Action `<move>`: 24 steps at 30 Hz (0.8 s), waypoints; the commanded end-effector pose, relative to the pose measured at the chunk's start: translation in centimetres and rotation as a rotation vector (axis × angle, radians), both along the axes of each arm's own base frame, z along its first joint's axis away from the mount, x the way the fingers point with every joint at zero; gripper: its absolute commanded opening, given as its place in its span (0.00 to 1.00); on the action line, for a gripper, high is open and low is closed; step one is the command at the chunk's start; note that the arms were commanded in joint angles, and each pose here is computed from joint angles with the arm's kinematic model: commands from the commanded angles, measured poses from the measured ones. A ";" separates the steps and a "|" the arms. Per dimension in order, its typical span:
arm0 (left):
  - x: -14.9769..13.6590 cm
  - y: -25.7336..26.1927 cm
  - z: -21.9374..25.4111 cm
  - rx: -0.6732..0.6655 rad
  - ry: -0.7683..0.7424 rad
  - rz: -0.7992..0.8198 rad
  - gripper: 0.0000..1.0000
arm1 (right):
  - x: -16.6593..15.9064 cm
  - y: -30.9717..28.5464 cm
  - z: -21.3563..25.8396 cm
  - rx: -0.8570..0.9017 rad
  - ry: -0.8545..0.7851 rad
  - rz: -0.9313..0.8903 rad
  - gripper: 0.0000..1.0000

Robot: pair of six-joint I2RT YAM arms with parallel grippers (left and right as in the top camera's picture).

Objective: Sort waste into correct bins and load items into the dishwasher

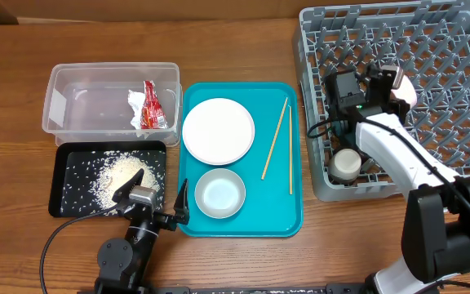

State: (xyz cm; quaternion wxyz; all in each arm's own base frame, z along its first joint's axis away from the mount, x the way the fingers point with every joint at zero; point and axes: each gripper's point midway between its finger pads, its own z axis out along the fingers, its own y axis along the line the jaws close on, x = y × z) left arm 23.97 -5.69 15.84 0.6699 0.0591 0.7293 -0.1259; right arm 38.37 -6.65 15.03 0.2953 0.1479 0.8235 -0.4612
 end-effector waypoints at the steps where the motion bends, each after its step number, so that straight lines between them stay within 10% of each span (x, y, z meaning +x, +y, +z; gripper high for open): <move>1: -0.1 -0.1 0.0 0.002 -0.006 -0.007 1.00 | 0.2 2.3 -0.5 0.039 0.033 0.065 0.17; 4: -0.1 -0.1 0.0 0.002 -0.006 -0.007 1.00 | 0.1 3.7 0.5 0.090 0.009 0.093 0.54; 18: -0.1 -0.1 0.0 0.002 -0.006 -0.007 1.00 | -7.3 29.5 2.2 1.187 0.329 0.775 0.61; 24: -0.1 -0.1 0.0 0.002 -0.006 -0.007 1.00 | -12.2 34.1 -2.1 1.256 0.513 0.755 0.58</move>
